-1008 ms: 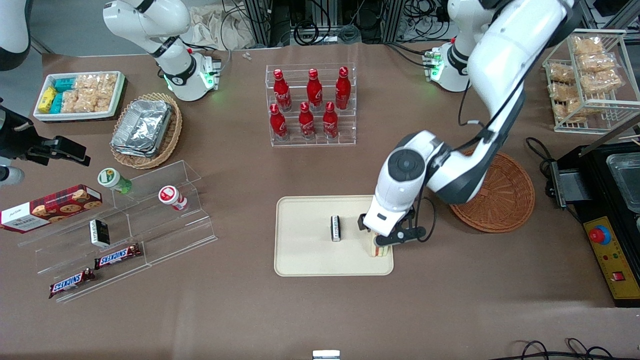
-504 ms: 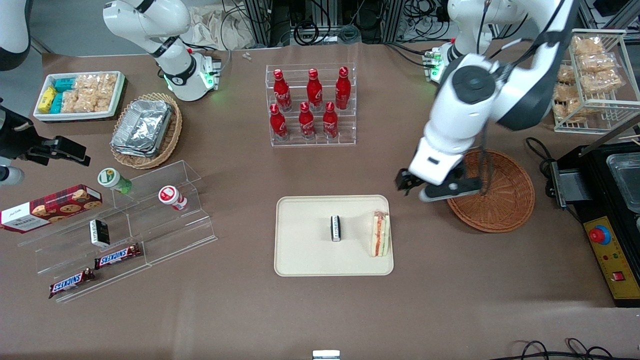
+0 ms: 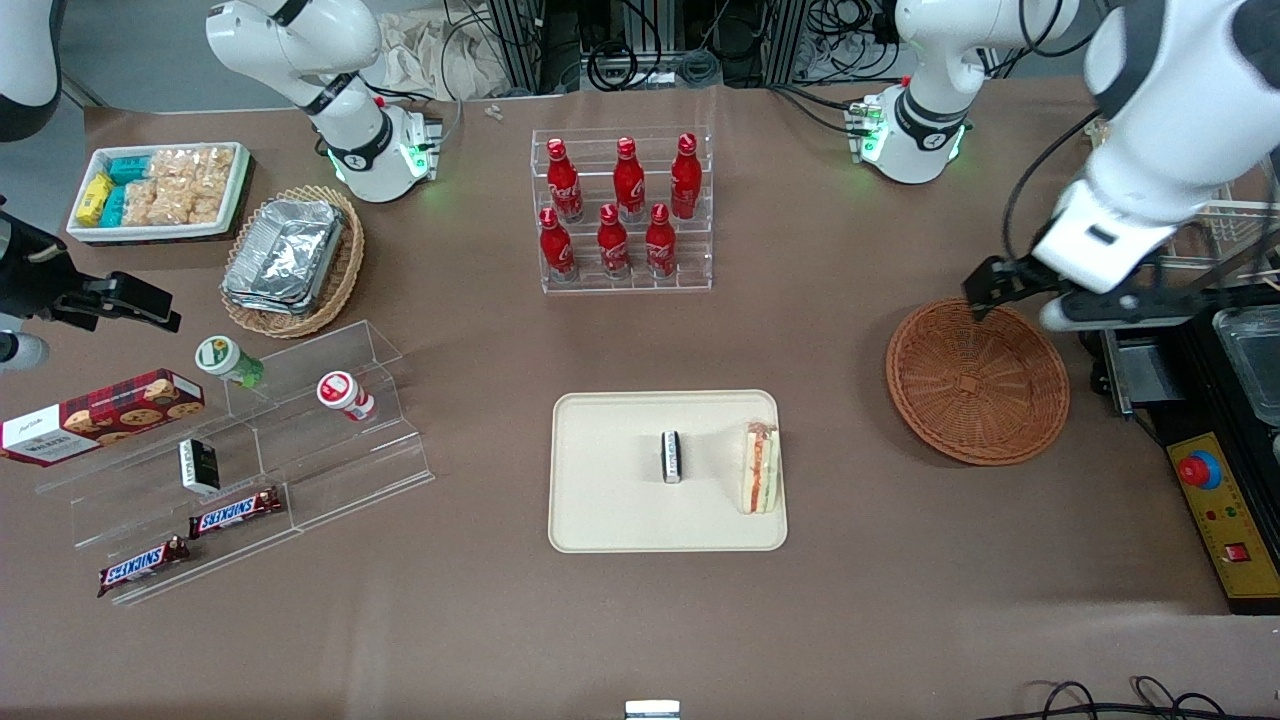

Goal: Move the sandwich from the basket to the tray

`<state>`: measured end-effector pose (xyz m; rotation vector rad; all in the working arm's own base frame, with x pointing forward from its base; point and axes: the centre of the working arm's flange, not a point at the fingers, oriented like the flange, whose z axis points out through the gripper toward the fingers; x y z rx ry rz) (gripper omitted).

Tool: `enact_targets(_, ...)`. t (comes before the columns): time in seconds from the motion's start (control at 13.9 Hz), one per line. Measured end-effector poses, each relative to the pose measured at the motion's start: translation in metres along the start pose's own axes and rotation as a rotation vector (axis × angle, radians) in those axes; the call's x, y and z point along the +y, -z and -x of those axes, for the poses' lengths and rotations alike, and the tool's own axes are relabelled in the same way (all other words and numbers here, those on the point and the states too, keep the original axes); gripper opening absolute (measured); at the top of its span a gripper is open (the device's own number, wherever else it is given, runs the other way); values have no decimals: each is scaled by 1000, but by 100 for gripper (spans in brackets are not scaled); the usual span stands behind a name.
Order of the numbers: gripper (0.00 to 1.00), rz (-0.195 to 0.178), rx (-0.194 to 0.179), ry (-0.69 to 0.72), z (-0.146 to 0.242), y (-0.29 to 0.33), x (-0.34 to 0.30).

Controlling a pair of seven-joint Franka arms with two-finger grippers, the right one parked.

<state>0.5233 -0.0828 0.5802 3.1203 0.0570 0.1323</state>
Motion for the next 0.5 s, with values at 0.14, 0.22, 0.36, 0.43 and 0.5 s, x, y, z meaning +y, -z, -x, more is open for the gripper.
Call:
enact_targets(0.14,100,3,-4,0,-2,31,-5)
enact_targets(0.22,100,3,-18,-3,-6,46,-4)
enact_targets(0.36,100,8,-31,-7,-22,68,-1)
enact_targets(0.43,100,11,-32,-8,-31,71,0)
enact_targets(0.5,100,13,-37,-7,-38,69,0)
